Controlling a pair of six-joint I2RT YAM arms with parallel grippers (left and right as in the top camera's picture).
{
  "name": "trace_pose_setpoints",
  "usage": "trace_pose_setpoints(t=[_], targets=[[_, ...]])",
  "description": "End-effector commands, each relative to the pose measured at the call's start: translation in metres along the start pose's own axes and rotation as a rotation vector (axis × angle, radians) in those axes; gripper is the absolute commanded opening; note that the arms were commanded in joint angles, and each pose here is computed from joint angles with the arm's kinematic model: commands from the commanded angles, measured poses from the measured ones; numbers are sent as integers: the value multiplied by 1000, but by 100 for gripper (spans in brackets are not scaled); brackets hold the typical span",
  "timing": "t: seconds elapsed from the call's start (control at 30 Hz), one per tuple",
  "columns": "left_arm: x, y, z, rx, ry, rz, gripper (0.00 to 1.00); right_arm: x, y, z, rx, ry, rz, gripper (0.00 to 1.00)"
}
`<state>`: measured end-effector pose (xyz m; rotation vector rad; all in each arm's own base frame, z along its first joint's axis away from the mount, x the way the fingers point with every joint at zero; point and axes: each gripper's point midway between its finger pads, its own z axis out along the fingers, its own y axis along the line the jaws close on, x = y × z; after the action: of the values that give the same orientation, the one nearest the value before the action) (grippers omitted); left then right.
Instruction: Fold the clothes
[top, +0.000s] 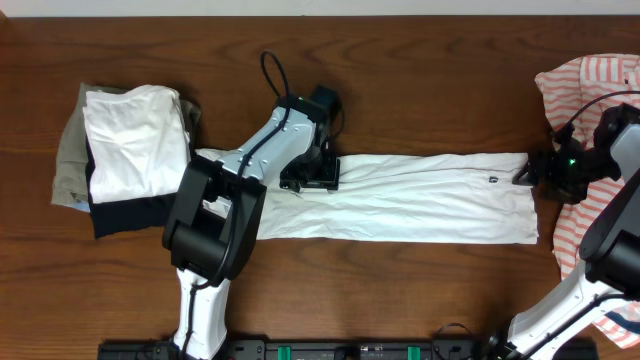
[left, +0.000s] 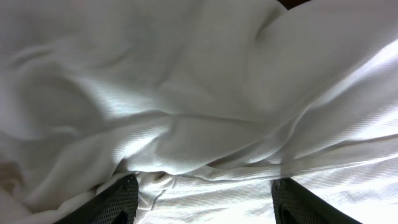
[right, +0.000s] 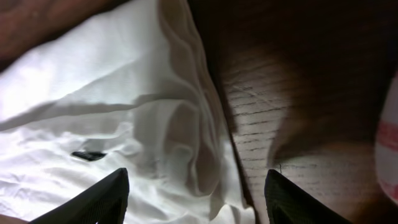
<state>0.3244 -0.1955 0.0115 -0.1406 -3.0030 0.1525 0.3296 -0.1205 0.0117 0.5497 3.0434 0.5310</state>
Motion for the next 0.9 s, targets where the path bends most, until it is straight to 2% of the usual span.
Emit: trace_pose_setpoints(t=[0.0,0.43,0.63,0.73,0.83,0.87], targets=[[1,13,7,-45,14,7,70,2,-5,5,9,15,-10,69],[1,13,7,-45,14,6,70,18,1,26,-38,46,9,67],[1,13,7,-45,14,7,70,25,13,40,-80,52,-12,57],[1,13,7,-45,14,7,70,25,17,41,-78,55,-23,45],[1,13,7,-45,14,7,70,24,17,41,-77,53,-16,27],[1,13,7,-45,14,7,70,23,17,41,-76,48,-8,17]])
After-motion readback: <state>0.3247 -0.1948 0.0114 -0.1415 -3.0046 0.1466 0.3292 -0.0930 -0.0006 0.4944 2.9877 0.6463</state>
